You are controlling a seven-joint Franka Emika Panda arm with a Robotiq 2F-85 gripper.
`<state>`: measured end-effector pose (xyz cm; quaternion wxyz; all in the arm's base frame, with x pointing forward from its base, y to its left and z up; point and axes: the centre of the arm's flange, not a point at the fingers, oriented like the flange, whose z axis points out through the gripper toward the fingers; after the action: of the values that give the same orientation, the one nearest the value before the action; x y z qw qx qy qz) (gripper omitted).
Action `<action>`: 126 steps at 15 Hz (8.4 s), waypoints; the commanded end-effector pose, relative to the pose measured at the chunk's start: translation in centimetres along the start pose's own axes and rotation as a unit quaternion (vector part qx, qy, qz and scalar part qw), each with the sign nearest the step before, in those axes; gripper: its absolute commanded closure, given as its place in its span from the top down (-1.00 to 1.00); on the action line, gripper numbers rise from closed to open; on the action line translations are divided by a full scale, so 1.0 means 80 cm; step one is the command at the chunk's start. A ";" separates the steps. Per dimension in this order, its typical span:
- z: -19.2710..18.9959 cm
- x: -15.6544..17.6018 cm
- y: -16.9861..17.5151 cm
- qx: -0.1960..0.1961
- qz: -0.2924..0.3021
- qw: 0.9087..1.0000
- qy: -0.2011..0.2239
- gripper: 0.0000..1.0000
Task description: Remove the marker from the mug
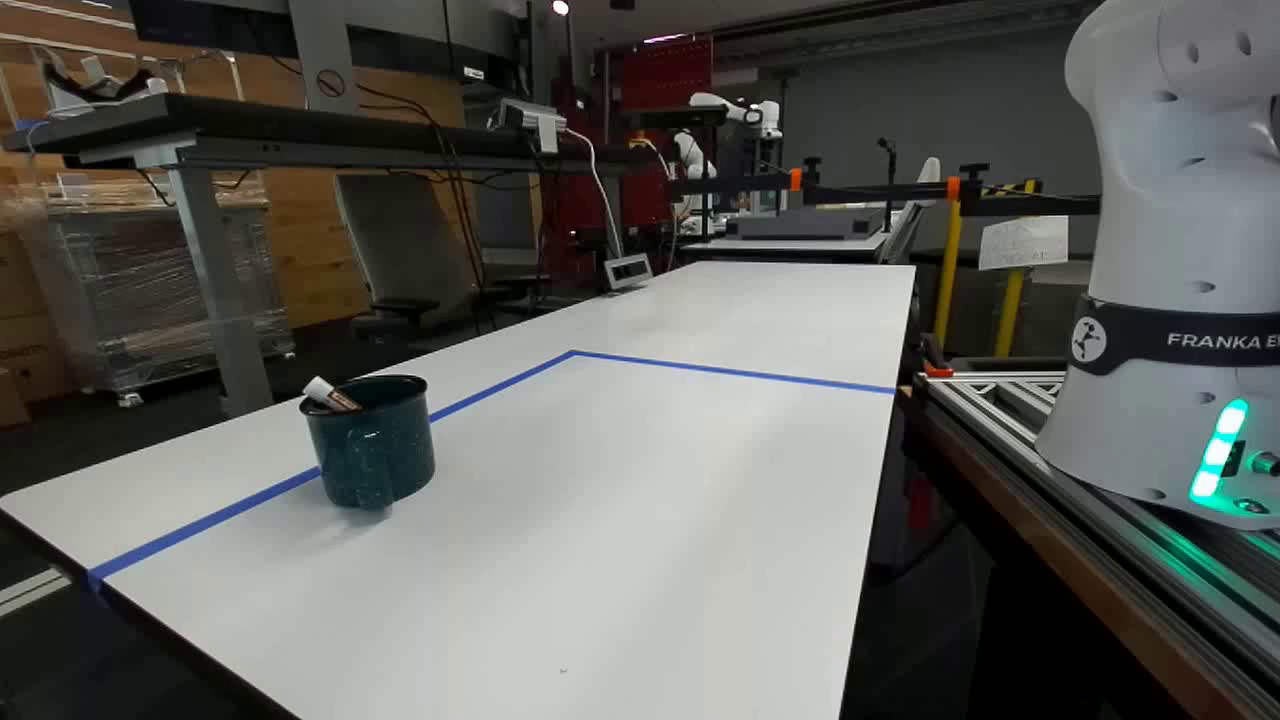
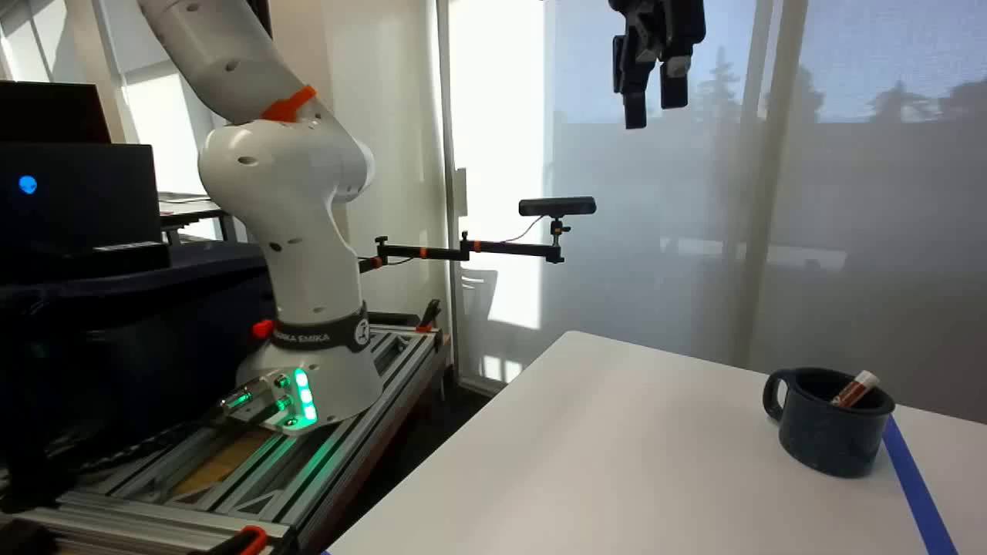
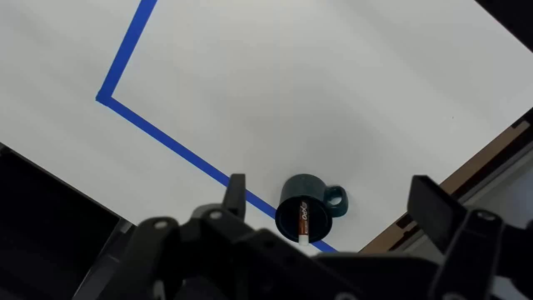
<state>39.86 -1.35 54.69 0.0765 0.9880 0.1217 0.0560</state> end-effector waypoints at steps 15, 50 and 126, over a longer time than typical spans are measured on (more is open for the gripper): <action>0.072 0.076 0.008 0.027 -0.049 0.998 0.036 1.00; 0.327 0.263 -0.004 0.079 -0.113 0.989 0.056 0.21; 0.313 0.109 0.088 0.107 0.143 0.983 -0.039 -0.90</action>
<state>54.13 -9.49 34.03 -0.0294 0.9993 0.0054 0.0226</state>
